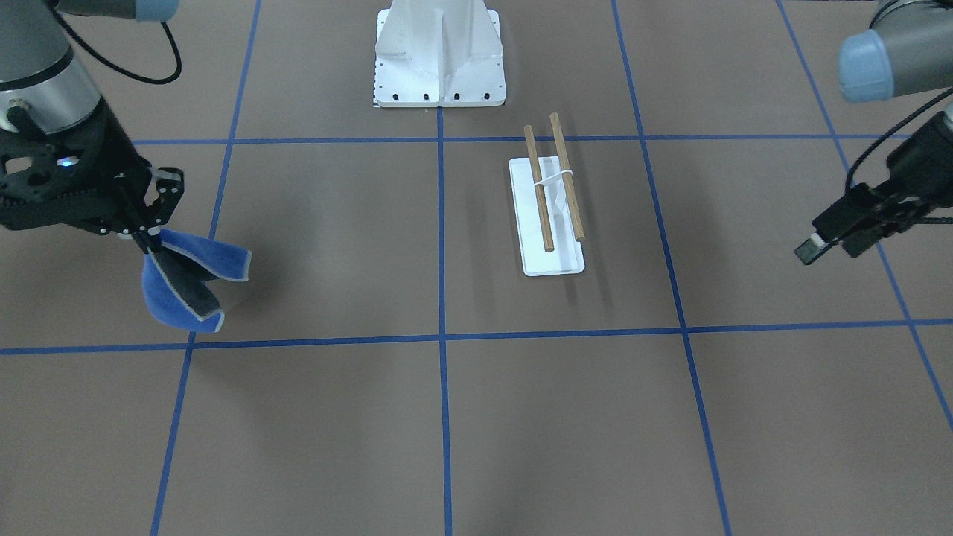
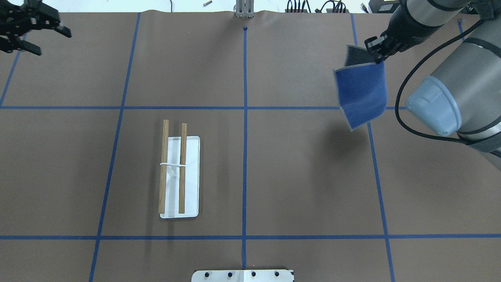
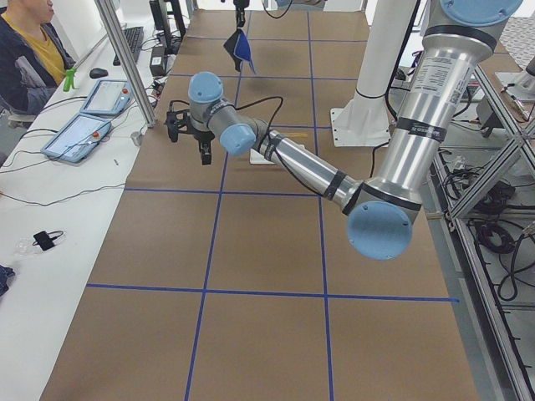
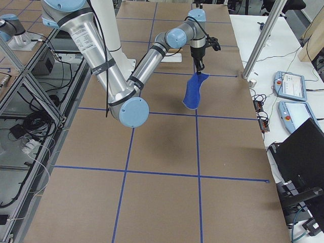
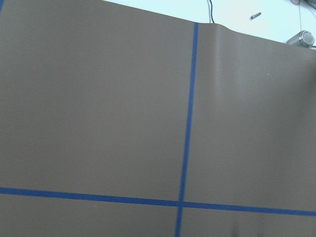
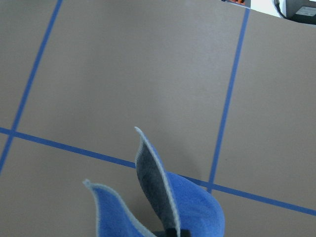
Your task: Hang towel on rack
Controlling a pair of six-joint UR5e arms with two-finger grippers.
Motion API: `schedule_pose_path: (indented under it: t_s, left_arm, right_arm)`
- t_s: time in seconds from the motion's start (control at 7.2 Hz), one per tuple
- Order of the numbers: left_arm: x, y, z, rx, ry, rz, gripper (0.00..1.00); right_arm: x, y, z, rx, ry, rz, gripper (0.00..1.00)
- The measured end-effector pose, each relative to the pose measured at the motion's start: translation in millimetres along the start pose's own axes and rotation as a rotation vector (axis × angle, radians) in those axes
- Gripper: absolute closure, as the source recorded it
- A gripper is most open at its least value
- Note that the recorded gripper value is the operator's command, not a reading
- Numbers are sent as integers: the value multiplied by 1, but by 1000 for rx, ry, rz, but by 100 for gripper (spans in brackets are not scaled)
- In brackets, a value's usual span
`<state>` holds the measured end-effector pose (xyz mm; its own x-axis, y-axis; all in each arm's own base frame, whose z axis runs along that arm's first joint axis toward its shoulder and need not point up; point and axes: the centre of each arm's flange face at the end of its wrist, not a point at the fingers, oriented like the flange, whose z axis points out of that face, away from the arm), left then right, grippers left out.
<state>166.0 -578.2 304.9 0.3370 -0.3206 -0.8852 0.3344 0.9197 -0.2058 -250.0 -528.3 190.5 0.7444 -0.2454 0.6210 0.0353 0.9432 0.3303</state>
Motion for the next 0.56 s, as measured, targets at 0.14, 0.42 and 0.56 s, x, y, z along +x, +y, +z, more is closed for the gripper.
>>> schedule_pose_path:
  t_s: [0.14, 0.42, 0.56]
  left_arm:
    - [48, 27, 18, -49, 31, -142, 2]
    - [130, 83, 38, -149, 78, -411, 2]
    - [159, 114, 48, -208, 94, -491, 2]
  right_arm:
    - [-35, 2, -11, 30, -6, -8, 100]
    - [-95, 0, -30, 69, -5, -43, 100]
    - [-120, -4, -36, 83, -5, -63, 100]
